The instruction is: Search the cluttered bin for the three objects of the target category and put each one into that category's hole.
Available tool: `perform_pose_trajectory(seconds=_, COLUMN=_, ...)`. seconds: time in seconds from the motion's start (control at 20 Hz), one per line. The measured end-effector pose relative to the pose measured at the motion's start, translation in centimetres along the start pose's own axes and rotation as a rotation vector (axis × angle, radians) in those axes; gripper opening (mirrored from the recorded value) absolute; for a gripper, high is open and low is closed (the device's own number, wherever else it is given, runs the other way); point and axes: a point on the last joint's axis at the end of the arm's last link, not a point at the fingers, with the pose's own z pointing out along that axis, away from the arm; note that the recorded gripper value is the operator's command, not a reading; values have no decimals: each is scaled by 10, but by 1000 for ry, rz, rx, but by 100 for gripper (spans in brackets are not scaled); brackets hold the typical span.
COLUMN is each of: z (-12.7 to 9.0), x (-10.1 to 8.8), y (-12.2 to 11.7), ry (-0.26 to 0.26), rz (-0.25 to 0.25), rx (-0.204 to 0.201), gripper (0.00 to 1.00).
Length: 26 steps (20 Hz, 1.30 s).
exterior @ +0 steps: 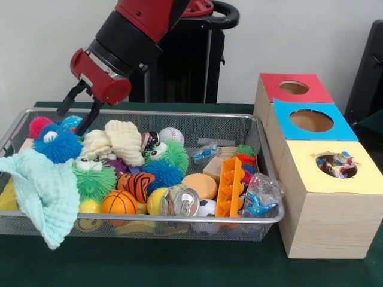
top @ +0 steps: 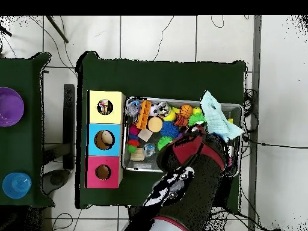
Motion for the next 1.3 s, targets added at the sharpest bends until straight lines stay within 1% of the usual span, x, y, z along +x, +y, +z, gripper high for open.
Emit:
perform_pose_trajectory(seconds=0.05, z=7, x=3, y=7, ry=39, rz=39, rx=-36, gripper=100)
perform_pose_trajectory(seconds=0.1, z=12, x=4, y=10, ry=65, rz=63, rx=-55, gripper=100)
perform_pose_trajectory(seconds=0.15, z=15, x=5, y=12, ry=81, rz=77, rx=-64, gripper=100)
perform_pose_trajectory(seconds=0.2, z=28, x=9, y=16, ry=138, rz=121, rx=-94, gripper=100)
perform_pose_trajectory(seconds=0.3, z=42, x=13, y=18, ry=203, rz=159, rx=-122, gripper=100)
perform_pose_trajectory(seconds=0.35, z=55, x=19, y=18, ry=261, rz=182, rx=-140, gripper=100)
perform_pose_trajectory(seconds=0.4, z=62, x=23, y=17, ry=299, rz=192, rx=-151, gripper=100)
perform_pose_trajectory(seconds=0.45, z=75, x=32, y=16, ry=379, rz=197, rx=-174, gripper=100)
perform_pose_trajectory(seconds=0.5, z=80, x=36, y=15, ry=415, rz=191, rx=-190, gripper=100)
perform_pose_trajectory(seconds=0.55, z=81, x=38, y=15, ry=427, rz=188, rx=-197, gripper=100)
perform_pose_trajectory(seconds=0.6, z=84, x=43, y=17, ry=472, rz=162, rx=-228, gripper=100)
perform_pose_trajectory(seconds=0.65, z=84, x=45, y=19, ry=488, rz=144, rx=-246, gripper=100)
perform_pose_trajectory(seconds=0.75, z=80, x=48, y=25, ry=505, rz=110, rx=-275, gripper=100)
perform_pose_trajectory(seconds=0.9, z=71, x=55, y=38, ry=521, rz=48, rx=-320, gripper=100)
perform_pose_trajectory(seconds=1.1, z=63, x=61, y=49, ry=531, rz=20, rx=-346, gripper=100)
perform_pose_trajectory(seconds=1.3, z=54, x=70, y=57, ry=559, rz=7, rx=-363, gripper=100)
